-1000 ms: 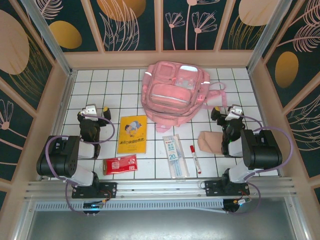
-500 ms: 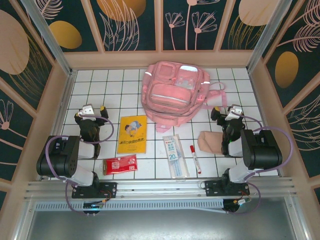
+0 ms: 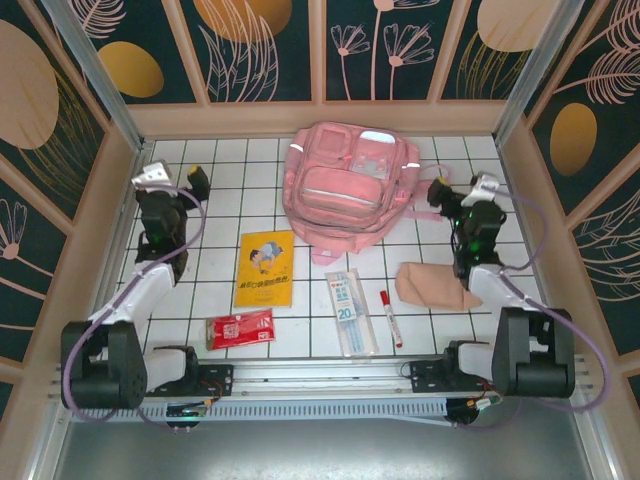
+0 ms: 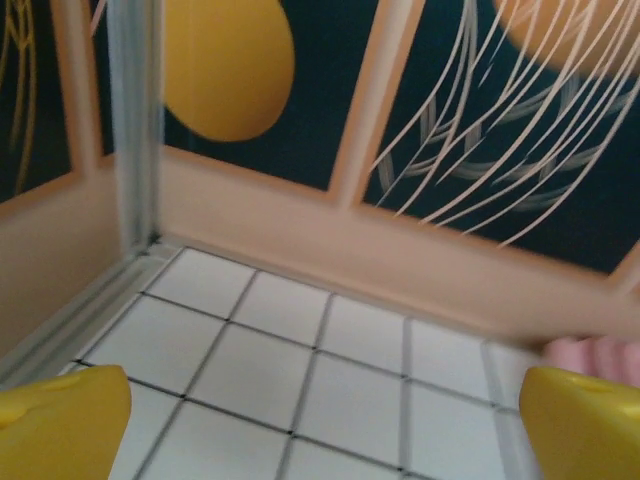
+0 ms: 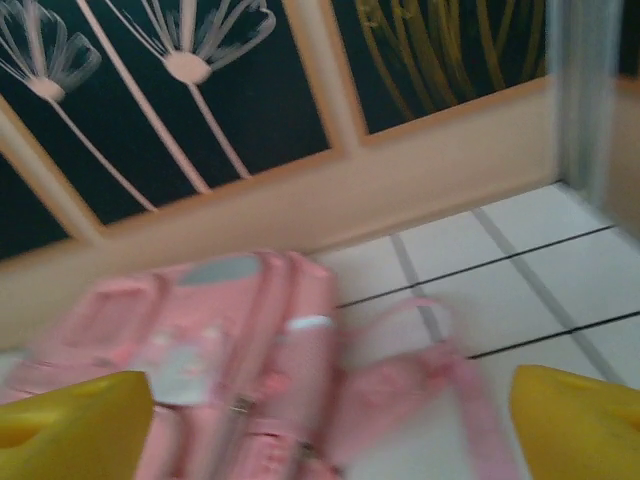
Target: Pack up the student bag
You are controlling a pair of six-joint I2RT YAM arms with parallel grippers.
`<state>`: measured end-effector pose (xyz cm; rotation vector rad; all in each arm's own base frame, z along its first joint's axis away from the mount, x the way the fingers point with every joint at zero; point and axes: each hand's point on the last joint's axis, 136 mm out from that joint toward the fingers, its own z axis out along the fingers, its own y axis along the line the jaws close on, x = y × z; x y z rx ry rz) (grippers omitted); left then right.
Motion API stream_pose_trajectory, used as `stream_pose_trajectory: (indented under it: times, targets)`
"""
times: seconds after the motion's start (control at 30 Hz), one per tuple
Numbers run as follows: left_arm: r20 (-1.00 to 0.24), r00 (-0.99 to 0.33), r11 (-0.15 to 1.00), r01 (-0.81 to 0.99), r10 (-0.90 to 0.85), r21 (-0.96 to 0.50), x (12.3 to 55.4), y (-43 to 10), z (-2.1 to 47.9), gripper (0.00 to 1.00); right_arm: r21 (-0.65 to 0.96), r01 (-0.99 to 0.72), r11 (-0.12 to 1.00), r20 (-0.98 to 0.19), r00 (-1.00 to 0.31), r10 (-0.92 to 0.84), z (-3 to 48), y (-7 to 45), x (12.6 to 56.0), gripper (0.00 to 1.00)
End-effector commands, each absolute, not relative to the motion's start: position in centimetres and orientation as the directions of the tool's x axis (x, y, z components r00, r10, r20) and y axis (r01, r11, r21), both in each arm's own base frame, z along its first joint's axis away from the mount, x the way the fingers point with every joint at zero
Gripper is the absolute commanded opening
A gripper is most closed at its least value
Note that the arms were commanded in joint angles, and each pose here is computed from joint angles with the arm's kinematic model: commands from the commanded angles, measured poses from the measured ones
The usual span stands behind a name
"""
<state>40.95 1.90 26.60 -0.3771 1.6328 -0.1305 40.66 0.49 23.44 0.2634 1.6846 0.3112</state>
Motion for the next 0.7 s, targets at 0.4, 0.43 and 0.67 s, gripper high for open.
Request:
stream_pose_trajectory:
  times: [0.4, 0.43, 0.67]
  targets:
    - [-0.580, -0.736, 0.733, 0.171, -0.350, -0.658, 36.0, -22.8, 18.9, 0.99, 0.615, 0.017, 0.788, -0.445, -0.818, 0.364, 12.4, 12.1, 36.8, 0.79]
    - [-0.568, -0.757, 0.743, 0.168, -0.324, -0.648, 35.6, -24.4, 18.1, 0.99, 0.630, 0.011, 0.777, -0.428, -0.829, 0.359, 12.3, 12.2, 37.0, 0.78]
    - [-0.494, -0.802, 0.787, 0.048, -0.337, -0.615, 36.5, -31.3, 13.7, 0.95, 0.597, 0.056, 0.800, -0.466, -0.788, 0.403, 11.9, 7.5, 42.0, 0.72]
